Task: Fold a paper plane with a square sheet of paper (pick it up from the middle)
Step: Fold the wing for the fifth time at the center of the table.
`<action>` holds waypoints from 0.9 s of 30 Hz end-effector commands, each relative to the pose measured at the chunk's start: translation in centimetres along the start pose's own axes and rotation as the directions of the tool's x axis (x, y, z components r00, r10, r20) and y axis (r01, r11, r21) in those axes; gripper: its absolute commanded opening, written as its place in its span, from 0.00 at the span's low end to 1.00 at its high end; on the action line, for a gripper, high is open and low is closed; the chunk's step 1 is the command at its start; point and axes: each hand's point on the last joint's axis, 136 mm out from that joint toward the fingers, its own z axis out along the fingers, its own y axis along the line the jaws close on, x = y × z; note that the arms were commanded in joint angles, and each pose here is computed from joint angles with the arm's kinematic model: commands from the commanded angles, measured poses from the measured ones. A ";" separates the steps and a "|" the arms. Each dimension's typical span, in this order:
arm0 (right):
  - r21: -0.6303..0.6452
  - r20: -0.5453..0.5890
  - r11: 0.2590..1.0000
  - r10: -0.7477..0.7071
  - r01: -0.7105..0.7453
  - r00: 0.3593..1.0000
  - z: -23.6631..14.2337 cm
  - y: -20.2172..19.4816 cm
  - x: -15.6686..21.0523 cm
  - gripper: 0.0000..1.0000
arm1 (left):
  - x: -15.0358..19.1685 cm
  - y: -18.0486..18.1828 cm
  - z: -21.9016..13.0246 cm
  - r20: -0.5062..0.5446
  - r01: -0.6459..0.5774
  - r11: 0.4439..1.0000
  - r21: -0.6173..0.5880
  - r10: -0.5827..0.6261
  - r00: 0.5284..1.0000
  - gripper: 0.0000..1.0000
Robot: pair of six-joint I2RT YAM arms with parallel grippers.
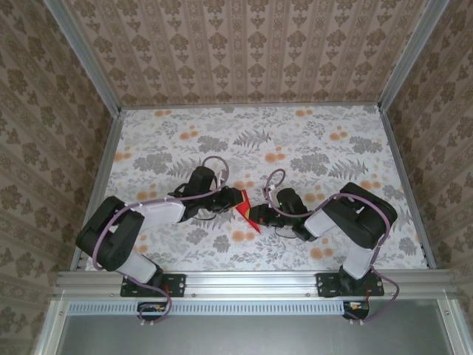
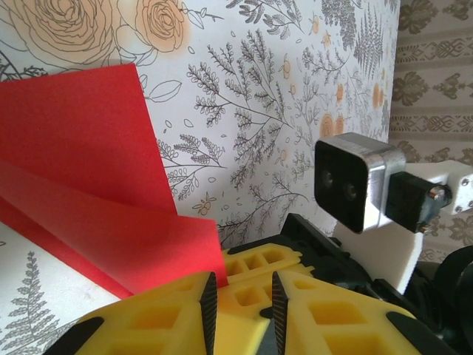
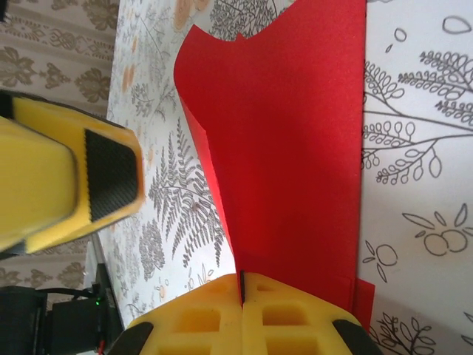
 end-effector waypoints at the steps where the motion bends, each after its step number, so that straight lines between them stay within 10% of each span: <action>1: -0.018 -0.002 0.998 0.056 -0.056 0.998 -0.2 -0.1 -0.1 0.00 | 0.7 0.4 0.5 -0.023 -0.030 1.000 0.007 0.031 0.999 0.27; 27: 0.057 -0.082 0.978 0.207 -0.203 0.975 0.7 -2.7 1.2 0.00 | 1.4 3.2 2.4 -0.066 -0.005 0.999 -0.037 0.002 0.998 0.18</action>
